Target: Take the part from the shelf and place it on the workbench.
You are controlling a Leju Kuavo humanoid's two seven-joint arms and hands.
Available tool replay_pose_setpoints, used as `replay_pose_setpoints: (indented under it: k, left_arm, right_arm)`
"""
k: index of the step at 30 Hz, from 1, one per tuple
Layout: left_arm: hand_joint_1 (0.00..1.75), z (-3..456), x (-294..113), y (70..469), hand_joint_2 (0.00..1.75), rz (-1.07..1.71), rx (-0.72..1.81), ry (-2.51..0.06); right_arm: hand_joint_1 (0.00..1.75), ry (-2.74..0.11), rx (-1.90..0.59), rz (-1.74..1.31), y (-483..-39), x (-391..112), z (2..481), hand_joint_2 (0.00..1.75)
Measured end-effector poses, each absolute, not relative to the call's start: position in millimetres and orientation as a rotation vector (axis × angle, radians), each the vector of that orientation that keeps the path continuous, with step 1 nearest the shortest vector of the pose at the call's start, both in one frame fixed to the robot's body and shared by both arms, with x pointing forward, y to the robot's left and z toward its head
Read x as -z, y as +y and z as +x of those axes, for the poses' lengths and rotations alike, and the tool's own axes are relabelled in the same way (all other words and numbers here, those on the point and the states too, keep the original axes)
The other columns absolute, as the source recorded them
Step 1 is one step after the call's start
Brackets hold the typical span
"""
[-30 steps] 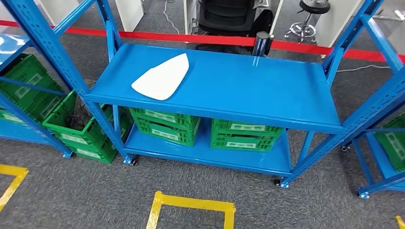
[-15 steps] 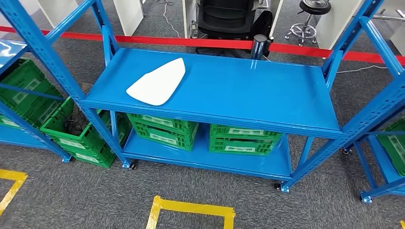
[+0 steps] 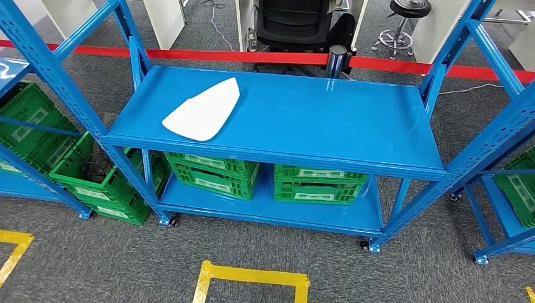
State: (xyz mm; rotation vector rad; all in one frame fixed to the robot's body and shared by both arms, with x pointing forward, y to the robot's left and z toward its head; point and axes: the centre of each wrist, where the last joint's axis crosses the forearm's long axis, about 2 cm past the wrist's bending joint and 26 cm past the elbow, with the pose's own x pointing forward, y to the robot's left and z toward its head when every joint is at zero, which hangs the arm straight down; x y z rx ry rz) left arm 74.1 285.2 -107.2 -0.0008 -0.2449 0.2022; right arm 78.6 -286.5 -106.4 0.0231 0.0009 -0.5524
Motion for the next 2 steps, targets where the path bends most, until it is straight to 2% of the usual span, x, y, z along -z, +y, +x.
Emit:
replay_pose_setpoints:
  k: [1,2]
  left_arm:
    - [0.0,73.0,107.4,285.3,0.0,0.008,-0.193,-0.243]
    - [0.0,72.5,107.4,285.4,0.0,0.013,-0.188,-0.243]
  right_arm:
    - [0.0,-0.016,0.535,-0.009,-286.5,106.6,77.2,1.75]
    - [0.0,-0.024,0.524,-0.027,-286.6,106.7,76.3,1.75]
